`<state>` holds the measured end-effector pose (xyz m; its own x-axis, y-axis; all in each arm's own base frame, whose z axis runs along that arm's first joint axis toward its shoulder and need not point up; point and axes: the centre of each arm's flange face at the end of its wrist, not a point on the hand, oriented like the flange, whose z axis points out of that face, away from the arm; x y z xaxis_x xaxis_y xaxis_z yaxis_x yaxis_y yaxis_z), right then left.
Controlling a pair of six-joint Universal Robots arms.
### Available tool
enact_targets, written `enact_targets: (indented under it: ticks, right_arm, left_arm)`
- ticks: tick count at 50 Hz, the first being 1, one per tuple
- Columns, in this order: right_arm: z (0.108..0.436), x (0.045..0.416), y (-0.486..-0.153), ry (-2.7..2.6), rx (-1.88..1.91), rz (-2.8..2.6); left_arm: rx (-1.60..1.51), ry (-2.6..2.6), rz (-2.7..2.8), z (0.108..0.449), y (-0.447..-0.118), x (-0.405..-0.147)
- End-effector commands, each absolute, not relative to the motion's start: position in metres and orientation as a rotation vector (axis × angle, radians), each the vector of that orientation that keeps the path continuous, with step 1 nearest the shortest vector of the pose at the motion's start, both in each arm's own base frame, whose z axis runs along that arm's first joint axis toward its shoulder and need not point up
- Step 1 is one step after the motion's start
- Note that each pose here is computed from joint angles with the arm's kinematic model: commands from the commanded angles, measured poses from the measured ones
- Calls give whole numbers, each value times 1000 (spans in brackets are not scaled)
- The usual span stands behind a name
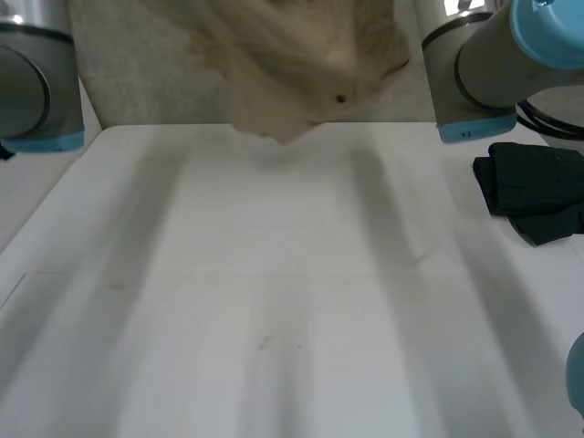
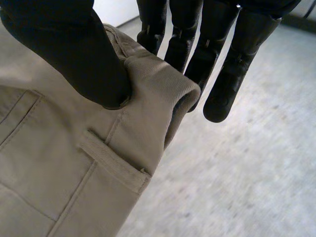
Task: Fold the laundry.
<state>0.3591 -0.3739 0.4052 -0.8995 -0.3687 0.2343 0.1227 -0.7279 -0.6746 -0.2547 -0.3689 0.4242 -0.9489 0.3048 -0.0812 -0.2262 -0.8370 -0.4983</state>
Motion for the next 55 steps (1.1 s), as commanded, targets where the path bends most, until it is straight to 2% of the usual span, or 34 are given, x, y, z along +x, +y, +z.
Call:
enact_targets:
  ticks: [1,4,5,9,10,15,18,22,27,31,37,40,48,55]
  right_arm:
    - [336,361,-371,1467,-781,-2357]
    - [304,362,-367,1595,-897,-2245]
    - [276,363,-364,1681,-995,-2152]
    - [208,361,-348,1863,-1271,-1916]
    - [200,359,-345,1884,-1309,-1886]
    - [168,349,-328,1996,-1467,-1728]
    - [165,342,-323,2048,-1468,-1680]
    - [189,325,-303,2126,-1473,-1620]
    - [213,298,-255,2204,-1540,-1440]
    - [215,278,-225,2221,-1692,-1326]
    - [219,255,-181,2130,-1975,-1249]
    - [211,252,-176,2133,-1990,-1202]
    - [194,249,-171,2181,-1925,-1176]
    - [184,251,-175,2177,-1872,-1279]
  left_arm:
    - [-323,-1235,2572,335,-372,-257]
    - [-383,-1468,2431,284,-362,-258]
    - [-400,-1533,2389,270,-359,-258]
    - [-492,-1773,2248,221,-340,-254]
    - [-552,-1869,2201,205,-331,-251]
    - [-775,-2098,2061,178,-300,-248]
    - [-877,-2177,2009,185,-280,-241]
    - [-948,-2260,1927,197,-255,-231]
    - [-1012,-2378,1757,208,-218,-218]
    - [-1160,-2515,1464,209,-174,-204]
    - [-1369,-2520,1222,208,-131,-201]
    - [-1389,-2444,1269,210,-129,-210]
    - [-1387,-2376,1399,206,-150,-222]
    - [-1331,-2266,1662,210,-197,-238]
